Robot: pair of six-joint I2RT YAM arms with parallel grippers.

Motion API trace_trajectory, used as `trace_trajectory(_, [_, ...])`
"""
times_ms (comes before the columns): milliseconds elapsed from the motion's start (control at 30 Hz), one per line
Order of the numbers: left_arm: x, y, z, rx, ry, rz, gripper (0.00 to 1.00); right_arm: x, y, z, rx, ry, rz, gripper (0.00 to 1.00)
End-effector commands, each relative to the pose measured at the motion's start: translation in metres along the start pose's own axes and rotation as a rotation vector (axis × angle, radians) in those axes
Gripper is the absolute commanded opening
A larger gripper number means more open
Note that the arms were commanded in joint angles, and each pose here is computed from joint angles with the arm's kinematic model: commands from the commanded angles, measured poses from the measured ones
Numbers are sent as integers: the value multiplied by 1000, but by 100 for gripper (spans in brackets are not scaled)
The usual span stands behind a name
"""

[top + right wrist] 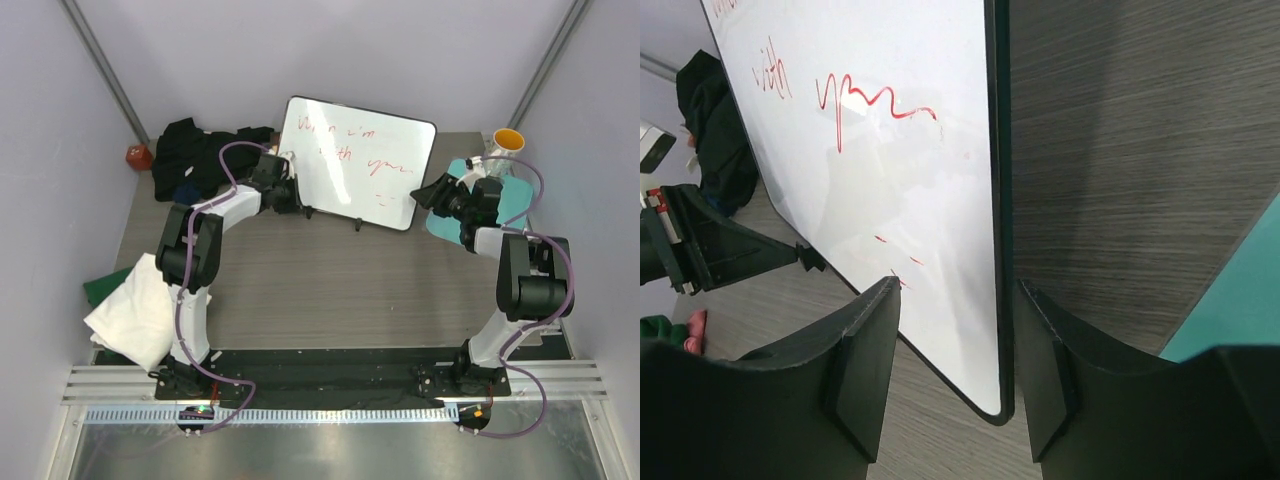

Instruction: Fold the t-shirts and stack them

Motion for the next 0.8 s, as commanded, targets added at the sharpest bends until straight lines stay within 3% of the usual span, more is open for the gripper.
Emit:
trace_trajectory(0, [-9, 3, -5, 18, -27, -23, 1, -23, 4, 15, -4, 66, -100, 54])
trace_trajectory(133, [-7, 3, -5, 24, -23, -18, 1, -29, 5, 16, 20, 85, -129, 54])
trace_trajectory(533, [-7, 2, -5, 24, -26, -18, 1, -33, -56, 5, -20, 28, -8, 54])
trace_trajectory(633, [-7, 1, -5, 25, -28, -16, 1, -30, -68, 4, -34, 21, 7, 50])
trace_trajectory(767, [-6, 1, -4, 23, -30, -14, 1, -26, -75, 1, -67, 0, 9, 14])
Point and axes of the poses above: each gripper's point midway between its finger pads, its own y axis back along the fingers, its own z axis along the line the jaws close on, x = y × z, the point moved 6 cm from there along y, back along the fingers, and after that the axes turned 11 degrees about -y, right-handed, at the moved point
